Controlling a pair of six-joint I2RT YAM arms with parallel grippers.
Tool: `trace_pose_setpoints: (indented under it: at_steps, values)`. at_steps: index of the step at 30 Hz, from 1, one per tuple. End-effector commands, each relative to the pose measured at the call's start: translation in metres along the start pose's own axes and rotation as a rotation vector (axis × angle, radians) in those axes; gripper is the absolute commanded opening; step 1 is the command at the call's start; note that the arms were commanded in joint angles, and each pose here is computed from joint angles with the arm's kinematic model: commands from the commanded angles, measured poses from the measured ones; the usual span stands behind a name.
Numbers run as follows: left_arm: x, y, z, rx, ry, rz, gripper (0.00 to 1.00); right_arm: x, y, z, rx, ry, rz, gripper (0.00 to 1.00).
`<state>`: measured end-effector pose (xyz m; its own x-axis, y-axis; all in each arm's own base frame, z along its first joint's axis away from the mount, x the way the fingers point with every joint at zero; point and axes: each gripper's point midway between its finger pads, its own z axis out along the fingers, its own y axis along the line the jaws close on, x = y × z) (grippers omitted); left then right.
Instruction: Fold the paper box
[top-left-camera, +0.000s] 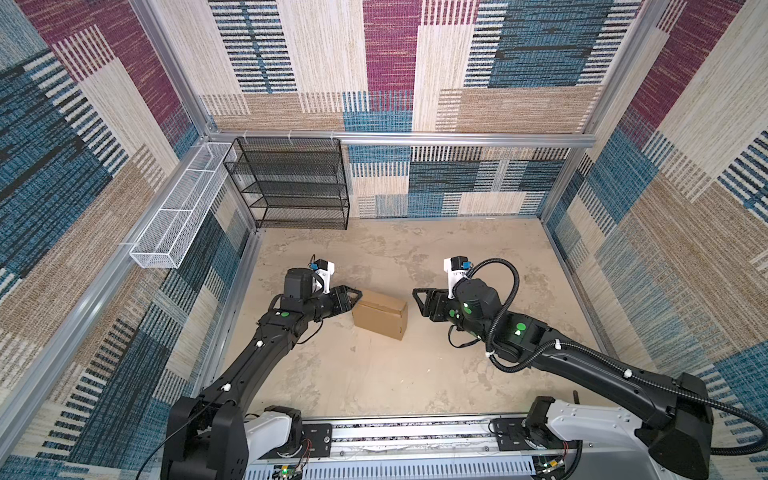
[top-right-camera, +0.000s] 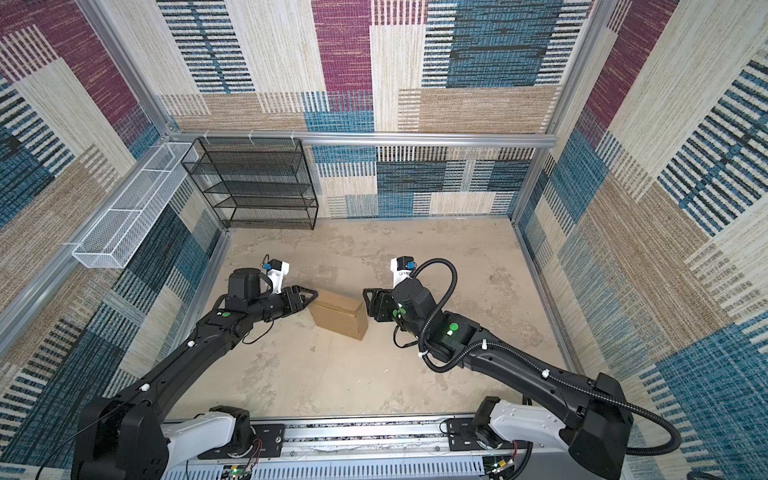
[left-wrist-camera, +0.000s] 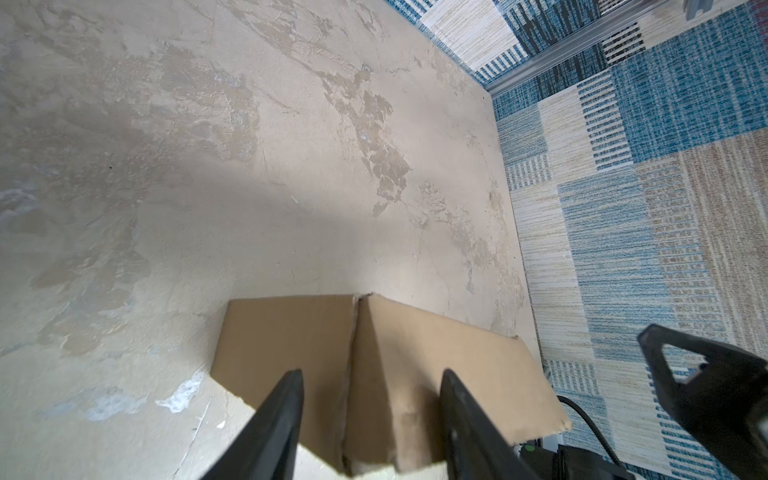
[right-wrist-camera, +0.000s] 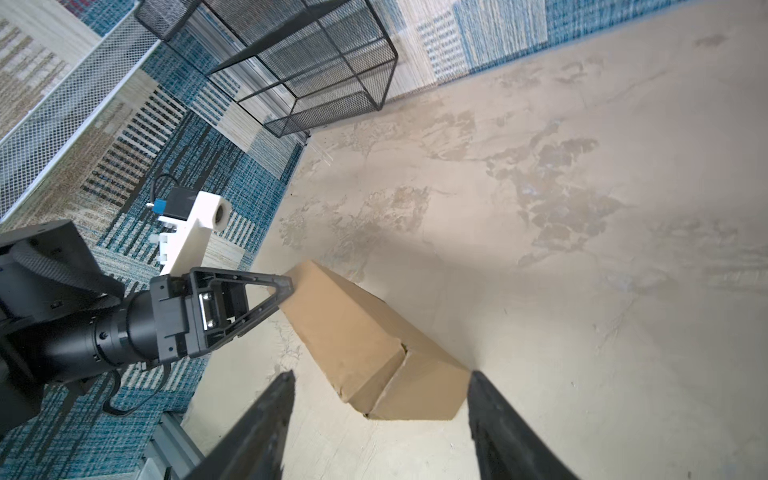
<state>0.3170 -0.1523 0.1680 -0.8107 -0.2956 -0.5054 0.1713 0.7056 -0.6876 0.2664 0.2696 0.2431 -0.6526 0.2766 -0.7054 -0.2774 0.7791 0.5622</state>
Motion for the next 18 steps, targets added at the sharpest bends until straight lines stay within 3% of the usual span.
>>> trace_pose_setpoints:
  at_steps: [1, 8, 18]
  values:
    - [0.002, 0.001, 0.000, -0.004, 0.006, 0.000, 0.54, 0.007, 0.008, 0.006, -0.072, 0.040, 0.115, 0.65]
    - [0.003, 0.000, -0.003, -0.008, 0.001, 0.010, 0.54, 0.014, 0.018, 0.021, -0.154, 0.087, 0.178, 0.55]
    - [0.005, 0.002, -0.003, -0.014, -0.001, 0.009, 0.54, 0.037, 0.012, 0.029, -0.174, 0.148, 0.292, 0.49]
